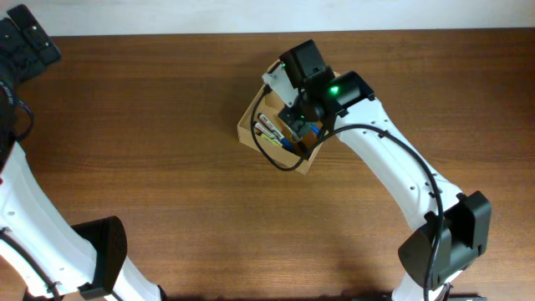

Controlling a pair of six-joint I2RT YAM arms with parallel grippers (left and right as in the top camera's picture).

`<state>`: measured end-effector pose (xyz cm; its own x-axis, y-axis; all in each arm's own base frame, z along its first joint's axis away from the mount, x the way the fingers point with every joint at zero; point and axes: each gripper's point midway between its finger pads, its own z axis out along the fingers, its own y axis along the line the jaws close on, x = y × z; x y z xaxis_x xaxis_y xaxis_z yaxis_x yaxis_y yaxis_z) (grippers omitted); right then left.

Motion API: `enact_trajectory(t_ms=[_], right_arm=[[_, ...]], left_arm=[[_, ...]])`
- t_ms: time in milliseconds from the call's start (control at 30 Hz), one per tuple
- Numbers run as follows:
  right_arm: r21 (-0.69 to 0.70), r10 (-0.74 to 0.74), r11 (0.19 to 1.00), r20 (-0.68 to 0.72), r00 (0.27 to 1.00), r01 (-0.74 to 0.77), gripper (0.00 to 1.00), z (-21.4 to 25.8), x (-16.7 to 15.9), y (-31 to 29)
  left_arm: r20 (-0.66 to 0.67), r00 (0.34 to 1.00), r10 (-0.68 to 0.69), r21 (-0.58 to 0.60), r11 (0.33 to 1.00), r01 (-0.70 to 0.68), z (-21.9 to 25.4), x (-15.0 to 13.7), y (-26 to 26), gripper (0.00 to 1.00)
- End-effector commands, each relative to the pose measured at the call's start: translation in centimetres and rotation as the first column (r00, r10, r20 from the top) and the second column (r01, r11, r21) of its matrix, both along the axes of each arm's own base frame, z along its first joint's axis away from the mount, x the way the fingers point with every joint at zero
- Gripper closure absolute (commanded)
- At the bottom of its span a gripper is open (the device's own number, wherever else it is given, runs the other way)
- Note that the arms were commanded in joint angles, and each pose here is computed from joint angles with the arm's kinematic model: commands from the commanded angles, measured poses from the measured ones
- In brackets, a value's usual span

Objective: Pack container
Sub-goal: 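Carry the blue pen into the box and release it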

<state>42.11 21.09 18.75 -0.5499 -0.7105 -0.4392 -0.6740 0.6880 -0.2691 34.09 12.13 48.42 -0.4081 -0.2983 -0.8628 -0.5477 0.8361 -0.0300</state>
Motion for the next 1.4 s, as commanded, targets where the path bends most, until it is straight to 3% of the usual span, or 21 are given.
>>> enact_trajectory(t_ms=[0,167,467,500,567,667,733,833,867,1033,1167,1367], right_arm=[[0.001,-0.023,1.000,0.067,0.998,0.023,0.96,0.4,2.1,0.3],[0.020,-0.016,1.000,0.089,0.996,0.014,0.96,-2.0,4.4,1.8],[-0.065,-0.023,0.998,-0.077,0.997,0.018,0.96,-8.3,3.1,1.2],[-0.066,-0.023,0.998,-0.078,0.997,0.018,0.94,-8.3,3.0,1.2],[-0.066,-0.023,0.998,-0.077,0.997,0.018,0.57,-8.3,3.1,1.2],[-0.067,-0.023,0.998,-0.078,0.997,0.018,0.53,-8.2,3.0,1.1],[-0.069,-0.025,0.997,-0.072,0.997,0.020,0.45,-7.7,2.9,1.0],[-0.055,-0.025,0.998,-0.043,0.999,0.023,0.61,-5.7,3.0,1.0],[-0.042,-0.025,0.999,-0.023,0.999,0.024,0.62,-4.4,3.1,1.1],[0.021,-0.047,0.999,0.134,0.990,0.045,0.61,4.8,3.1,0.4],[0.005,-0.192,0.980,0.309,0.932,0.200,0.57,11.7,3.0,-3.9],[0.098,-0.456,0.888,0.310,0.834,0.449,0.53,14.4,1.9,-13.6]], left_arm=[[-0.012,1.000,-0.004,0.001,1.000,0.004,-0.3,0.2,0.2,0.00],[-0.012,1.000,-0.004,0.001,1.000,0.004,-0.3,0.2,0.2,0.00],[-0.012,1.000,-0.004,0.001,1.000,0.004,-0.3,0.2,0.2,0.00],[-0.012,1.000,-0.004,0.001,1.000,0.004,-0.3,0.2,0.2,0.00],[-0.012,1.000,-0.004,0.001,1.000,0.004,-0.3,0.2,0.2,0.00],[-0.012,1.000,-0.004,0.001,1.000,0.004,-0.3,0.2,0.2,0.00],[-0.012,1.000,-0.004,0.001,1.000,0.004,-0.3,0.2,0.2,0.00],[-0.012,1.000,-0.004,0.001,1.000,0.004,-0.3,0.2,0.2,0.00],[-0.012,1.000,-0.004,0.001,1.000,0.004,-0.3,0.2,0.2,0.00],[-0.012,1.000,-0.004,0.001,1.000,0.004,-0.3,0.2,0.2,0.00],[-0.012,1.000,-0.004,0.001,1.000,0.004,-0.3,0.2,0.2,0.00],[-0.012,1.000,-0.004,0.001,1.000,0.004,-0.3,0.2,0.2,0.00]])
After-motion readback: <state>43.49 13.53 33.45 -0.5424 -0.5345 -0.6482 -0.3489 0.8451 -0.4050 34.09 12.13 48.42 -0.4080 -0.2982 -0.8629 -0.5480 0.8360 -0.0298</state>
